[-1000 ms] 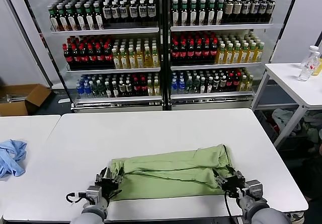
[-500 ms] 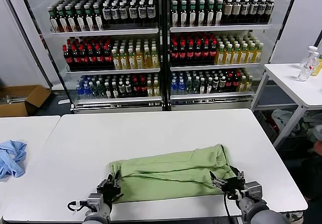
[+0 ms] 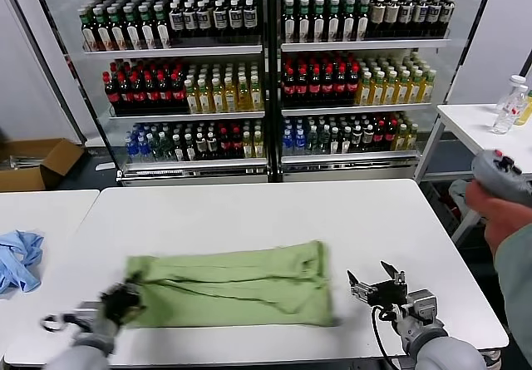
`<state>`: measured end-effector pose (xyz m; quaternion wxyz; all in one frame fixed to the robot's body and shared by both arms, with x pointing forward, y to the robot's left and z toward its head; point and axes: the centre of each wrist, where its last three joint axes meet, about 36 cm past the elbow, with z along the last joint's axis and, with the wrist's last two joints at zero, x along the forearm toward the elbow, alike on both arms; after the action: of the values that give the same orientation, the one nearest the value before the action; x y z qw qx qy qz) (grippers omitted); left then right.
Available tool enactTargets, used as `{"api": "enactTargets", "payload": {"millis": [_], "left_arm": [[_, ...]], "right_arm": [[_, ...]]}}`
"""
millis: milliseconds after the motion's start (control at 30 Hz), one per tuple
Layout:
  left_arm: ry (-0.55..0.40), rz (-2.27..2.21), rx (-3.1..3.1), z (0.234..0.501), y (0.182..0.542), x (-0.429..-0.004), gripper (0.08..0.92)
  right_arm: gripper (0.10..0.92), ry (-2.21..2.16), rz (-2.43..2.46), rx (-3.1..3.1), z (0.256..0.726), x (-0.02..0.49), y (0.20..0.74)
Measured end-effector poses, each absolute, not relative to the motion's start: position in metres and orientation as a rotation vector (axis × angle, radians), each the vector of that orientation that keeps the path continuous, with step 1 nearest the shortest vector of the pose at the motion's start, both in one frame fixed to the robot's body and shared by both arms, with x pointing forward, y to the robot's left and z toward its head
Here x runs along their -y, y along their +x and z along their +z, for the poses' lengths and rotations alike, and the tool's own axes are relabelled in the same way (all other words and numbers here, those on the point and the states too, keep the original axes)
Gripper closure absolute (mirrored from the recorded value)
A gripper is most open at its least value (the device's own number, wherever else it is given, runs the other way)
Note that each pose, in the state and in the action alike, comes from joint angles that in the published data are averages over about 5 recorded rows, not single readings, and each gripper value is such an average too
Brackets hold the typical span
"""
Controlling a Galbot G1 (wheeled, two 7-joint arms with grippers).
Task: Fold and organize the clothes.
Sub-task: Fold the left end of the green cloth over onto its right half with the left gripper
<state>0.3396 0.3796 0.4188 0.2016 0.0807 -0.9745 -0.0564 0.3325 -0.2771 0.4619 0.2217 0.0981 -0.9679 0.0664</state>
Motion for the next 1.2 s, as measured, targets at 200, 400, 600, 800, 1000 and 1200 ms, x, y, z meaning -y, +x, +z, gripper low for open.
{"api": "enactTargets", "payload": {"millis": [200,400,600,800,1000,1200], "left_arm": [[0.299,-0.017,2.812,0.466,0.344,-0.416,0.898],[0.112,0.390,2.848,0.488,0.339,-0.388,0.898],[-0.133,0.736,2.756,0.480,0.340,-0.333,0.898],[-0.286,0.864,2.643,0.463,0.350,-0.281,0.898],[-0.384,0.840,2.585,0.450,0.361,-0.243,0.823],[-0.462,0.785,2.582,0.447,0.362,-0.224,0.650]], "right_arm": [[0.200,0.282,0.191,2.694,0.470,0.278,0.334],[0.200,0.284,0.201,2.707,0.477,0.280,0.332],[0.200,0.279,0.206,2.717,0.482,0.281,0.329],[0.200,0.273,0.206,2.720,0.484,0.282,0.327],[0.200,0.272,0.207,2.720,0.483,0.281,0.328],[0.200,0.271,0.204,2.717,0.480,0.279,0.330]]}}
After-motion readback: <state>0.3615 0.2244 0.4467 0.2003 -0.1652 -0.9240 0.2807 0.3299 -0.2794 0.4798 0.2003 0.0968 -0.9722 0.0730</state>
